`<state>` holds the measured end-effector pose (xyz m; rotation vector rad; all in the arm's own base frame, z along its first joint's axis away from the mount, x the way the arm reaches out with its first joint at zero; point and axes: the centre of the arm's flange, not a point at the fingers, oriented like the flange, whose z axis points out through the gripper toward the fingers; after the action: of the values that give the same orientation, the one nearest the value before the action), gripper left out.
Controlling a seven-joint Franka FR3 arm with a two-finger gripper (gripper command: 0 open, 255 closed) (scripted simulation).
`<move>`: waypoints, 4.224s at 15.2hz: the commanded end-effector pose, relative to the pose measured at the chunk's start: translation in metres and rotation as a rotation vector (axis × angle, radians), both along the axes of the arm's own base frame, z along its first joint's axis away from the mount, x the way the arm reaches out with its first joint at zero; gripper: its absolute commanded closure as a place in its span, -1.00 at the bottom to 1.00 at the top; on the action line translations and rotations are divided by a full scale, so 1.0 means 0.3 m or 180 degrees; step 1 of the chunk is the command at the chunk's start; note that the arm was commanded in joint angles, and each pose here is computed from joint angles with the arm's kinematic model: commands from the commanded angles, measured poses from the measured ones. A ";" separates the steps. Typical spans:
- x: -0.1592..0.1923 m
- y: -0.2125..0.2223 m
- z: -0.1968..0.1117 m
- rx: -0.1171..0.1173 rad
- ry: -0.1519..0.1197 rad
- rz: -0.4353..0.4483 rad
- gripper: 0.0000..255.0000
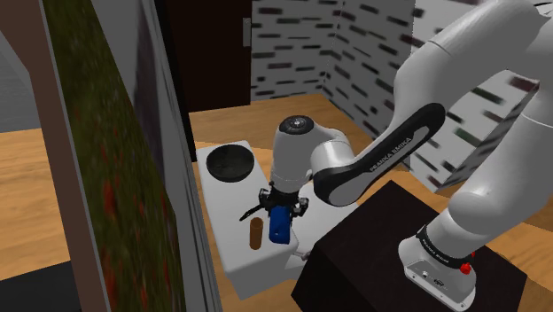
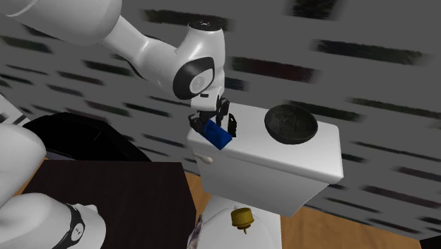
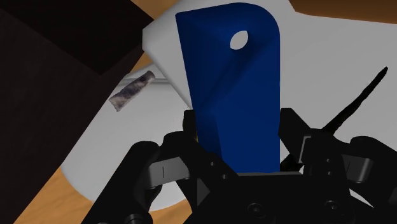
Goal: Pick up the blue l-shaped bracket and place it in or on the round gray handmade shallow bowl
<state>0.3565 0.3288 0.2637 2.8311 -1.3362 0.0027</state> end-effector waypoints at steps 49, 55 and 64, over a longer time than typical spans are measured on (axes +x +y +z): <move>0.910 0.052 0.330 0.0001 0.0002 -0.0001 1.00; 0.910 0.052 0.224 0.0001 0.0002 -0.0001 1.00; 0.910 0.052 0.210 0.0001 0.0002 -0.0001 -1.00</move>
<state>0.6296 0.3444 0.3268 2.8308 -1.3368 0.0012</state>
